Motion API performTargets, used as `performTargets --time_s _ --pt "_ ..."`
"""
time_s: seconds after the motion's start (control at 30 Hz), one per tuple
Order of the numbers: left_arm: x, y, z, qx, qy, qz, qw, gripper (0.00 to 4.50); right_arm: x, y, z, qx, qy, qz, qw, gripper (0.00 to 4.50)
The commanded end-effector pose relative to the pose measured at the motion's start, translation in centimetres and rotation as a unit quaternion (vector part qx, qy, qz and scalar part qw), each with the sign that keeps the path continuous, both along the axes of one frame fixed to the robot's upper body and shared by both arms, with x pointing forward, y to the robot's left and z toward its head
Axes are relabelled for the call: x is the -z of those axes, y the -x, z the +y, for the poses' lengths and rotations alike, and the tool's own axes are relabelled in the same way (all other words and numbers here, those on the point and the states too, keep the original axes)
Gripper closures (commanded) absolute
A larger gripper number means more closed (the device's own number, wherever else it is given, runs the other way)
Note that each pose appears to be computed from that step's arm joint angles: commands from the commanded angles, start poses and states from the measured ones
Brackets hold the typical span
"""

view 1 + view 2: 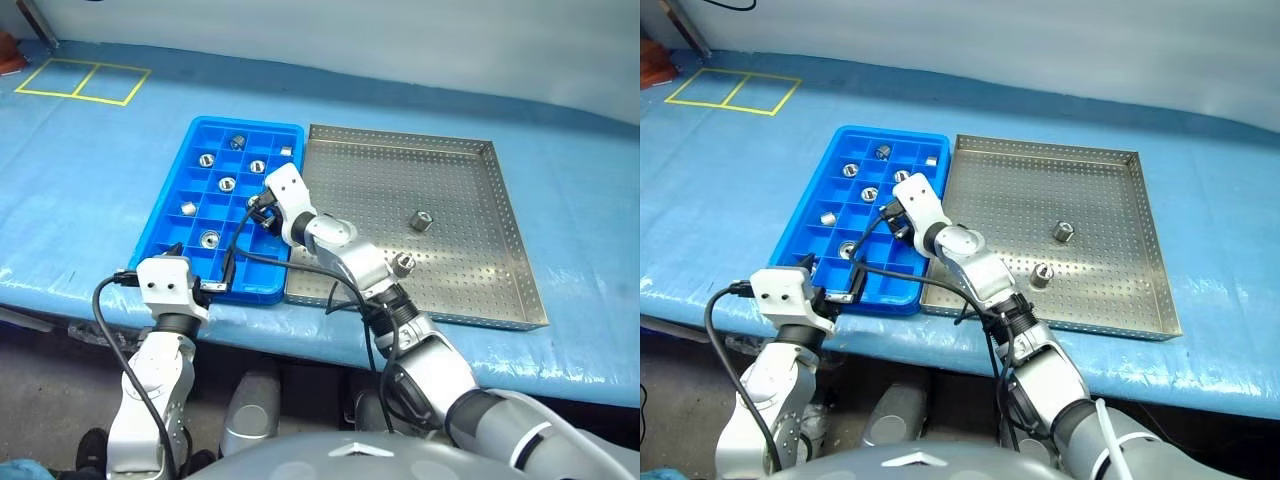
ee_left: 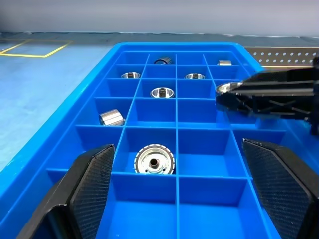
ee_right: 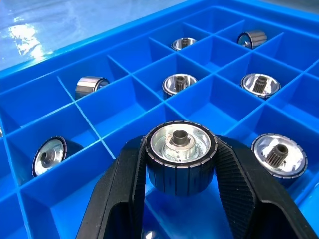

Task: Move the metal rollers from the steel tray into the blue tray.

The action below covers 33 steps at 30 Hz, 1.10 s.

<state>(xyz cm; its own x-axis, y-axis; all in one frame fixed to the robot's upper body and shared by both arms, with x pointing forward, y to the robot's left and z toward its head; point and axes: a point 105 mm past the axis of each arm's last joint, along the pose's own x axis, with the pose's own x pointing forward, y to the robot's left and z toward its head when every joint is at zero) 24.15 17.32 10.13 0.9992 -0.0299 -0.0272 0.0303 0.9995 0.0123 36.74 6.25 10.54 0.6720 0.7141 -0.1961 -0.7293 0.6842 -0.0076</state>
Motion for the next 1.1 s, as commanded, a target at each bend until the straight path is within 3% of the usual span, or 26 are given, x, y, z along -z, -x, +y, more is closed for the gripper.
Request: performTargets --time_s 0.03,0.33,0.7,1.1 --pt "-1.3 0.2 -0.3 0.000 -0.001 -0.024 1.000 0.00 -2.7 0.4 2.8 -0.029 -0.038 -0.025 0.999 2.81" --pt "-1.4 -0.1 -0.6 0.004 0.003 -0.026 1.000 0.00 -3.7 1.4 4.9 -0.078 -0.070 -0.021 0.994 2.81" --pt "-1.4 0.2 -0.6 -0.001 0.006 -0.024 1.000 0.00 -1.7 1.4 6.0 -0.081 -0.059 0.000 0.995 2.81" --pt "-1.6 1.7 1.0 -0.058 0.002 -0.028 0.998 0.00 -2.4 1.8 6.6 -0.097 -0.078 -0.008 0.992 2.81"
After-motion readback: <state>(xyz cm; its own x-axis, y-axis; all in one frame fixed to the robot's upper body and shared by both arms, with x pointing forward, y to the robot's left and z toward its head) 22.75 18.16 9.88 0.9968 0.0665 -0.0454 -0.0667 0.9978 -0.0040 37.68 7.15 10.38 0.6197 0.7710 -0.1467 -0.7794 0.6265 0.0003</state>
